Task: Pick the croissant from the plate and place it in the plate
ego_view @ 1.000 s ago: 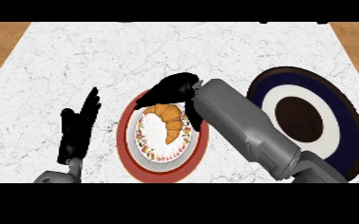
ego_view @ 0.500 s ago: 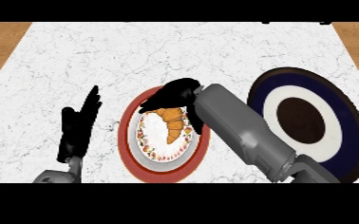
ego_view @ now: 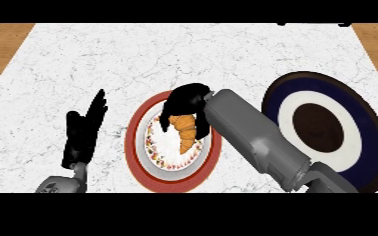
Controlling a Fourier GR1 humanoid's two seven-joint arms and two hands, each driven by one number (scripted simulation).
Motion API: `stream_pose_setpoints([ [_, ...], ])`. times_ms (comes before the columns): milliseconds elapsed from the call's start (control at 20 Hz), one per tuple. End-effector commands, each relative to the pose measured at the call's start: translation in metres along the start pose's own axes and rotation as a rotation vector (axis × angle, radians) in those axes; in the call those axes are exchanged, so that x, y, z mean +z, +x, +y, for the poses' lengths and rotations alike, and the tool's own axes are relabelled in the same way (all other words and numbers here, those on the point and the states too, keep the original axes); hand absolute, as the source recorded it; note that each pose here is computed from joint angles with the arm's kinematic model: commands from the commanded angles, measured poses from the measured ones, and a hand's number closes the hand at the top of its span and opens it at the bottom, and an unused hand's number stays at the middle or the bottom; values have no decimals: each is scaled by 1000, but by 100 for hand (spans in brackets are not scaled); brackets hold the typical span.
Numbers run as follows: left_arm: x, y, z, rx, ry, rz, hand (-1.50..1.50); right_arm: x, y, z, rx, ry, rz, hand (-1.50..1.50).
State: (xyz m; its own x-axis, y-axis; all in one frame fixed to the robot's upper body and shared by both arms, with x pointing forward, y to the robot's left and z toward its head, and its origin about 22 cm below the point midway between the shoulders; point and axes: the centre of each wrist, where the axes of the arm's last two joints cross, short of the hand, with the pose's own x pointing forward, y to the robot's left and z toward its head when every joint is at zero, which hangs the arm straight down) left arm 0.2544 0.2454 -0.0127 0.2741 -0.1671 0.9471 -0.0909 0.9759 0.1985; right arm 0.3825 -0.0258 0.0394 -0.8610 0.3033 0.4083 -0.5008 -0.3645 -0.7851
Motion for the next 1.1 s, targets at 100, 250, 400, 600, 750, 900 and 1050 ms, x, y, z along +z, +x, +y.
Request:
stream_pose_setpoints([
  [100, 13, -1, 13, -6, 8, 6, 0, -4, 0, 21, 51, -56, -49, 150],
  [250, -6, 1, 5, -3, -5, -6, 0, -10, 9, 25, 74, -108, -33, 150],
  [400, 10, 0, -8, -12, -3, 1, 0, -5, 4, 19, 80, -216, 7, 150],
  [600, 5, -3, 11, 7, 58, 28, 0, 19, -21, 32, -29, -435, 403, 150],
  [750, 12, -17, 22, 12, 119, 76, 0, 65, -54, 60, -130, -573, 750, 150],
  [900, 12, -16, 32, 25, 137, 81, 0, 74, -52, 60, -66, -759, 881, 150],
  [1050, 13, -16, 32, 19, 137, 87, 0, 52, -26, 54, -12, -880, 858, 150],
])
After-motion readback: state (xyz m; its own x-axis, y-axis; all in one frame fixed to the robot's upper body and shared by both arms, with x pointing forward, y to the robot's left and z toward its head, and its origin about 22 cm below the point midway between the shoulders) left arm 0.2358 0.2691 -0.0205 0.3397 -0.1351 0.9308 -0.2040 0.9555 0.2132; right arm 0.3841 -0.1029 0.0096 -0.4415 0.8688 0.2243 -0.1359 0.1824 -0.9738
